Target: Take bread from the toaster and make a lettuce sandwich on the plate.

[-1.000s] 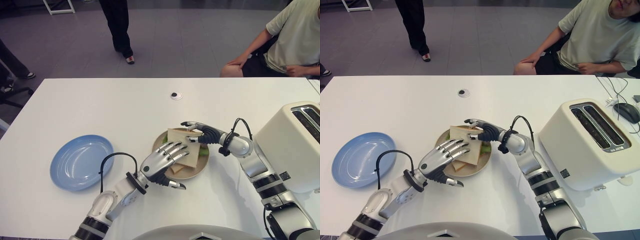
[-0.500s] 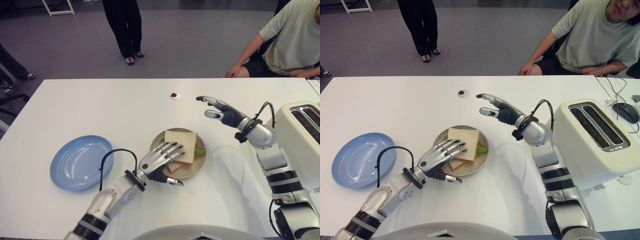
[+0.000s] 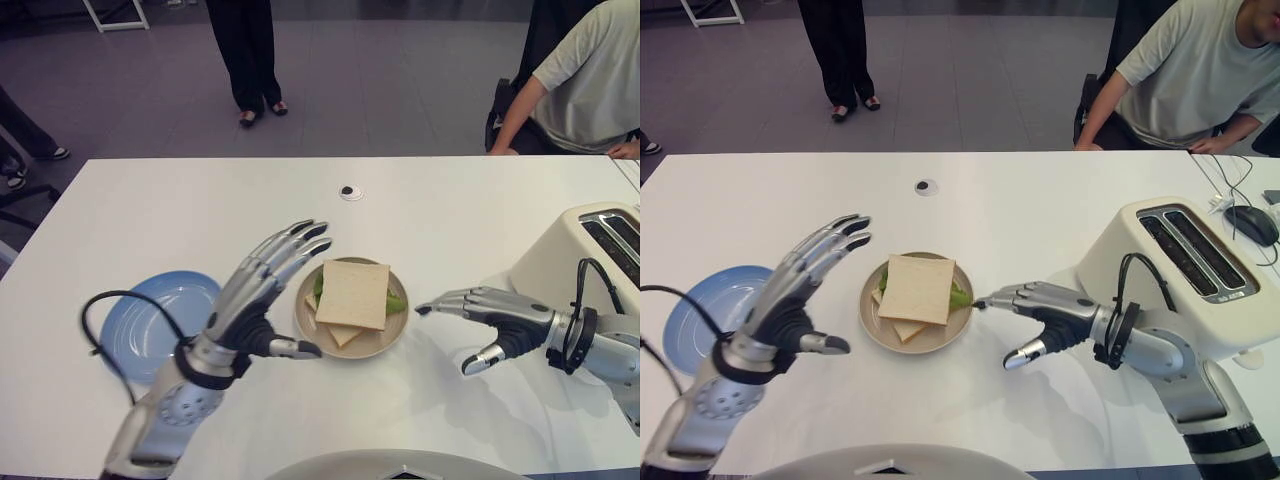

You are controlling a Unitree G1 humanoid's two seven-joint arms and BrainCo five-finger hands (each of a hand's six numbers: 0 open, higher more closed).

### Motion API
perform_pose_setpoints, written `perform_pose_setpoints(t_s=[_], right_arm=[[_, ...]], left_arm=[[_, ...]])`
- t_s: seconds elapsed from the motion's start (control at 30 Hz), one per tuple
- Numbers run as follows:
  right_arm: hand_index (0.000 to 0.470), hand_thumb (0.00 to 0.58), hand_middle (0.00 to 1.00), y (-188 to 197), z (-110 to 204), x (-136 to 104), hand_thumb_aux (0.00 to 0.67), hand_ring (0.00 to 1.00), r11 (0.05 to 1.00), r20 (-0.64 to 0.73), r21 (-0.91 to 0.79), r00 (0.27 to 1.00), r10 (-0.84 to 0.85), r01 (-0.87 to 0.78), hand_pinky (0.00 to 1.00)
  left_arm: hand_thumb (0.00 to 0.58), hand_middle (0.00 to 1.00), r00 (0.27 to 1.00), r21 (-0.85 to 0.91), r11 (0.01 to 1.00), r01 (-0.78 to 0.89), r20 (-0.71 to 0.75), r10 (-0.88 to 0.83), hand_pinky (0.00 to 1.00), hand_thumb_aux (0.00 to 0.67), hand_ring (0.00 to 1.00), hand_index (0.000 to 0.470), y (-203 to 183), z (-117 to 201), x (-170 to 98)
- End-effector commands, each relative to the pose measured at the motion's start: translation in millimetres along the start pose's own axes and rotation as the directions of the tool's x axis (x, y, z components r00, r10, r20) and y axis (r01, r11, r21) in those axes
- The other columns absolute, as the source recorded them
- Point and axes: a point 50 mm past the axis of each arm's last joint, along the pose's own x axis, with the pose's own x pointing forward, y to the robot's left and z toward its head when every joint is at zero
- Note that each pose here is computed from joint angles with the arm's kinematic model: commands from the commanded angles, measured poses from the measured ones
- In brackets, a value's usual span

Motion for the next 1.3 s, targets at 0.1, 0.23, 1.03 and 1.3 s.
perform_pose_setpoints(t_s=[0.1, 0.23, 1.03, 1.3], right_arm=[[0.47, 0.58, 0.96, 35, 2, 24, 0.67, 0.96, 0.998, 0.028, 0.017, 0.997, 0.066, -0.067, 0.96], [0.47, 0.58, 0.97, 65, -5, 50, 0.67, 0.97, 0.996, 0.025, -0.005, 0.995, 0.093, -0.093, 0.97], [0.0, 0.0, 0.98, 3, -61, 97, 0.0, 0.98, 0.813, -0.06, 0.18, 0.831, -0.552, 0.553, 0.98], [0.0, 0.0, 0.0, -6, -20, 47, 0.0, 0.0, 0.48, 0.193, 0.84, 0.689, -0.699, 0.251, 0.0]], left_arm=[[0.58, 1.0, 0.903, 0.109, 0.901, 0.419, -0.152, -0.401, 1.0, 0.67, 1.0, 0.47, -19, -21, -55], [0.58, 1.0, 0.854, 0.121, 0.845, 0.52, -0.071, -0.516, 1.0, 0.67, 1.0, 0.47, -53, -15, -52], [0.468, 1.0, 0.987, 0.419, 0.894, 0.159, -0.076, -0.14, 1.0, 0.376, 1.0, 0.264, -61, -72, 60], [0.0, 0.0, 0.919, -0.565, 0.727, -0.391, -0.199, 0.34, 0.0, 0.0, 0.0, 0.0, -31, -10, 33]])
